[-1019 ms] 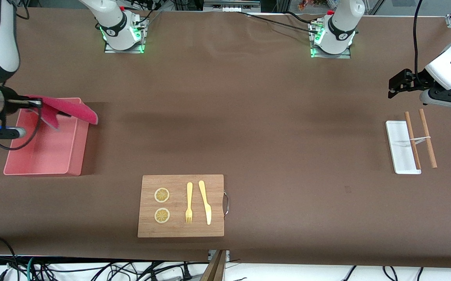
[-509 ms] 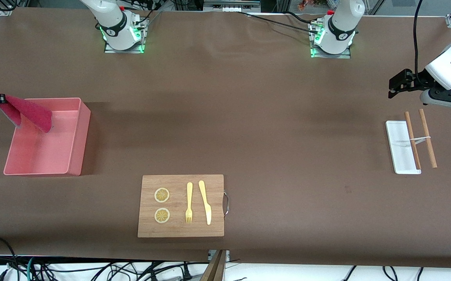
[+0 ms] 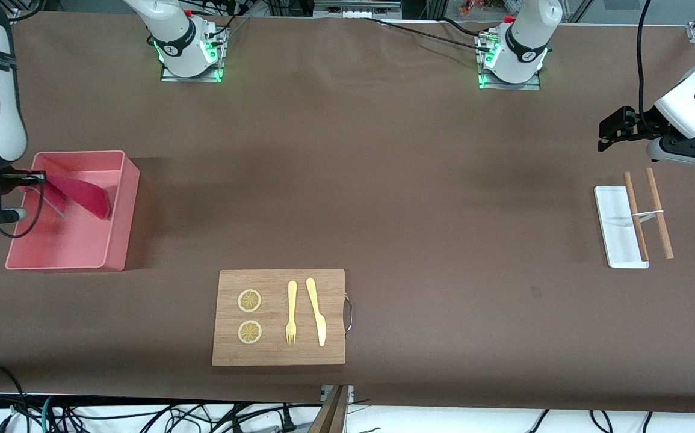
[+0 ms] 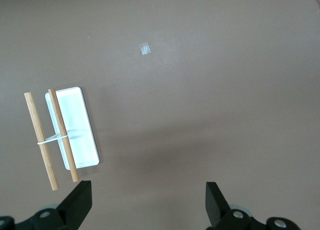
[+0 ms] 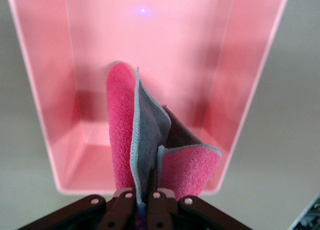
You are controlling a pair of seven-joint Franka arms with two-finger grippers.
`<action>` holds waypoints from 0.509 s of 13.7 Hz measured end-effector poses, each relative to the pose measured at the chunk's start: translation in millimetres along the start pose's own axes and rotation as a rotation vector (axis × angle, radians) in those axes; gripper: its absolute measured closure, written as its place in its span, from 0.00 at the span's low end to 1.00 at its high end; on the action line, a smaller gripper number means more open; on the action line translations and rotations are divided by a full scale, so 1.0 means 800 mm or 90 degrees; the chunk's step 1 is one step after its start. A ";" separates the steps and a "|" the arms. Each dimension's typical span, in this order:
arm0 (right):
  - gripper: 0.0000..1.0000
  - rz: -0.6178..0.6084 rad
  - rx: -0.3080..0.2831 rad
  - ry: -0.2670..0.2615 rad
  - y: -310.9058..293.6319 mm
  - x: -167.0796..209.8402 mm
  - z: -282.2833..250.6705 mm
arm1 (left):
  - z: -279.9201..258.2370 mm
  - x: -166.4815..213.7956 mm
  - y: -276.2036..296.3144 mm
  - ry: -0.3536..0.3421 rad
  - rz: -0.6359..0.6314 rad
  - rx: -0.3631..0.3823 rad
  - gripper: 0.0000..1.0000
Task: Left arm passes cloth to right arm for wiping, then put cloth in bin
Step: 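Move the cloth over the pink bin with the right gripper, then open the right gripper to drop the cloth into the bin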
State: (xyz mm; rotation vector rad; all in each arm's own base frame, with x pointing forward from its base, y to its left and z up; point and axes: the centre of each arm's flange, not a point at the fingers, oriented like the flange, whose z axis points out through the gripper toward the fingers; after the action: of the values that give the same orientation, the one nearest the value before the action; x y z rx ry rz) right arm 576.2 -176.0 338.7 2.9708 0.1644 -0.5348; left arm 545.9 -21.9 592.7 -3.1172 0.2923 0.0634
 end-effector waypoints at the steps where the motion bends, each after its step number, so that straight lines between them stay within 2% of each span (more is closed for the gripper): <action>1: 0.98 -0.003 -0.003 0.009 -0.003 0.005 0.017 | 0.000 0.000 0.000 0.000 0.000 0.000 0.00; 7: 0.98 -0.009 -0.017 0.073 -0.011 0.045 0.088 | 0.000 0.000 0.000 0.000 0.000 0.000 0.00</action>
State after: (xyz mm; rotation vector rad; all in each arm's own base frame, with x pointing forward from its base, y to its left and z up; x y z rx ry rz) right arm 584.5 -173.7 259.6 2.9773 0.2018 -0.3618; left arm 545.9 -21.9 592.7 -3.1172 0.2922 0.0634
